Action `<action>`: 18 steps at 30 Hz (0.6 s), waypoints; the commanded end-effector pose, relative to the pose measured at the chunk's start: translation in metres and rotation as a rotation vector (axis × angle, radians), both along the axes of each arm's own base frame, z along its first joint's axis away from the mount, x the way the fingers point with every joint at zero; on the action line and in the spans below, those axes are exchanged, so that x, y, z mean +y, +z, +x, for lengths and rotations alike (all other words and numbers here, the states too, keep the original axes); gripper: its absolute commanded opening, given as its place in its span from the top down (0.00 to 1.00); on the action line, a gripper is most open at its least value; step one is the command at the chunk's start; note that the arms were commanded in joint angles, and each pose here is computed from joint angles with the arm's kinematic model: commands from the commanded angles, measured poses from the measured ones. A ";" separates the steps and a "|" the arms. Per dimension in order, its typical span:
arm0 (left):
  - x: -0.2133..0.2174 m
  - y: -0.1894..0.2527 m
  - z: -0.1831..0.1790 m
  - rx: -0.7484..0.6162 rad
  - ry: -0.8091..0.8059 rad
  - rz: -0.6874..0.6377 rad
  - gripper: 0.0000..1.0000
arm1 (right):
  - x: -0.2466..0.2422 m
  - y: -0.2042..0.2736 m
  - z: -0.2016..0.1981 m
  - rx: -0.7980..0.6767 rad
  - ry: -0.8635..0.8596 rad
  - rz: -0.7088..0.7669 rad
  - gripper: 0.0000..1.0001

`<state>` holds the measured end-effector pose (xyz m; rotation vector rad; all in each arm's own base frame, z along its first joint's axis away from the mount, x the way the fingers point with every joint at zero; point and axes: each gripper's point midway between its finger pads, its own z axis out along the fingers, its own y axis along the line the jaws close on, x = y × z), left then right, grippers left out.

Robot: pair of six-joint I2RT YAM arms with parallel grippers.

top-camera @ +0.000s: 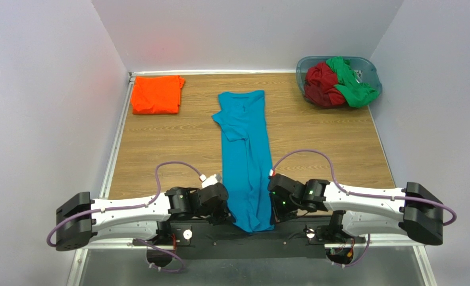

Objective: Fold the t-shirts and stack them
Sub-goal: Fold the tshirt

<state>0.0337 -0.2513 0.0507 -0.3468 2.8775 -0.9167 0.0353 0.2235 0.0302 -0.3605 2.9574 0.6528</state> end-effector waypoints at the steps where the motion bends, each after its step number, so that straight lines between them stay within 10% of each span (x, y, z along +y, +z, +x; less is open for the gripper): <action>1: -0.007 0.021 0.020 -0.104 0.041 -0.015 1.00 | 0.014 0.017 0.025 -0.137 0.001 0.019 0.96; 18: 0.005 0.072 0.126 -0.408 0.241 0.027 1.00 | 0.008 0.058 0.113 -0.474 -0.084 -0.143 0.97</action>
